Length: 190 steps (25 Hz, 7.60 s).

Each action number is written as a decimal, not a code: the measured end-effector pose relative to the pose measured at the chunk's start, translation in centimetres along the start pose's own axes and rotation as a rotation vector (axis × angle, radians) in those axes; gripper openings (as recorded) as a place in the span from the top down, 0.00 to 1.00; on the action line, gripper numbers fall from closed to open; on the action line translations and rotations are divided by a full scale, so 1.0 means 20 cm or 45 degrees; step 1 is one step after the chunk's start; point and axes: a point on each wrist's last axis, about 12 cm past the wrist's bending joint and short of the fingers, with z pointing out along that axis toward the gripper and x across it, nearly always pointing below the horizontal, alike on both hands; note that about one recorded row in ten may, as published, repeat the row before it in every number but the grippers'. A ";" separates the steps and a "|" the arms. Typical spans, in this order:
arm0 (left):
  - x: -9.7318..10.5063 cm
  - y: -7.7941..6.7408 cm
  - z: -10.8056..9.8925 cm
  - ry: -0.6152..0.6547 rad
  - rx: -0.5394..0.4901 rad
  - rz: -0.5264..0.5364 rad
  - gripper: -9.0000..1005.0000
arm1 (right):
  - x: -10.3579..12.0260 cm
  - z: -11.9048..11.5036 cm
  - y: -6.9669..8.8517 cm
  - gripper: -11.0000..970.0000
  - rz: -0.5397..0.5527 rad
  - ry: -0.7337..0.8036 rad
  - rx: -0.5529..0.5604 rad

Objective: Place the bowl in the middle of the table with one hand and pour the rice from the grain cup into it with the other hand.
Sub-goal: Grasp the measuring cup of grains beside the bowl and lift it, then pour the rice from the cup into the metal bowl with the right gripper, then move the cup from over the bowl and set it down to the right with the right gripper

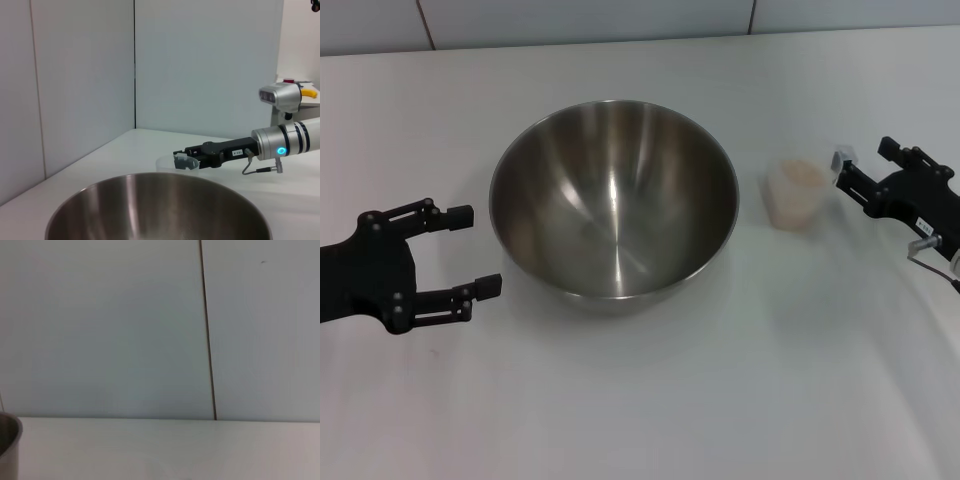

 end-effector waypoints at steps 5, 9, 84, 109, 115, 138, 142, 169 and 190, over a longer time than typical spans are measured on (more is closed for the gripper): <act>0.00 0.00 0.00 0.001 -0.002 0.000 0.17 | 0.00 0.01 0.00 0.27 -0.004 0.011 0.002; 0.00 0.00 0.00 0.002 -0.003 0.003 0.17 | 0.00 0.02 0.01 0.27 -0.009 0.010 0.000; -0.02 0.02 -0.02 -0.084 -0.094 -0.019 0.17 | -0.47 0.27 0.22 0.98 -1.084 -0.597 -0.377; -0.01 0.00 -0.03 -0.132 -0.123 -0.058 0.17 | -0.50 0.33 0.32 0.98 -2.039 -0.835 -0.312; -0.02 0.00 -0.01 -0.135 -0.113 -0.075 0.17 | -0.48 0.33 0.33 0.98 -2.255 -0.865 -0.242; -0.01 -0.01 0.00 -0.135 -0.100 -0.079 0.17 | -0.44 0.32 0.42 0.98 -2.632 -1.022 -0.192; -0.02 -0.01 0.00 -0.137 -0.100 -0.079 0.17 | -0.43 0.32 0.43 0.98 -2.687 -1.048 -0.176; -0.02 0.00 -0.01 -0.143 -0.105 -0.075 0.17 | -0.49 0.28 0.26 0.98 -1.228 -0.744 -0.089; -0.03 0.00 -0.02 -0.126 -0.085 -0.045 0.17 | -0.22 -0.08 -0.10 0.98 -0.210 -0.132 -0.279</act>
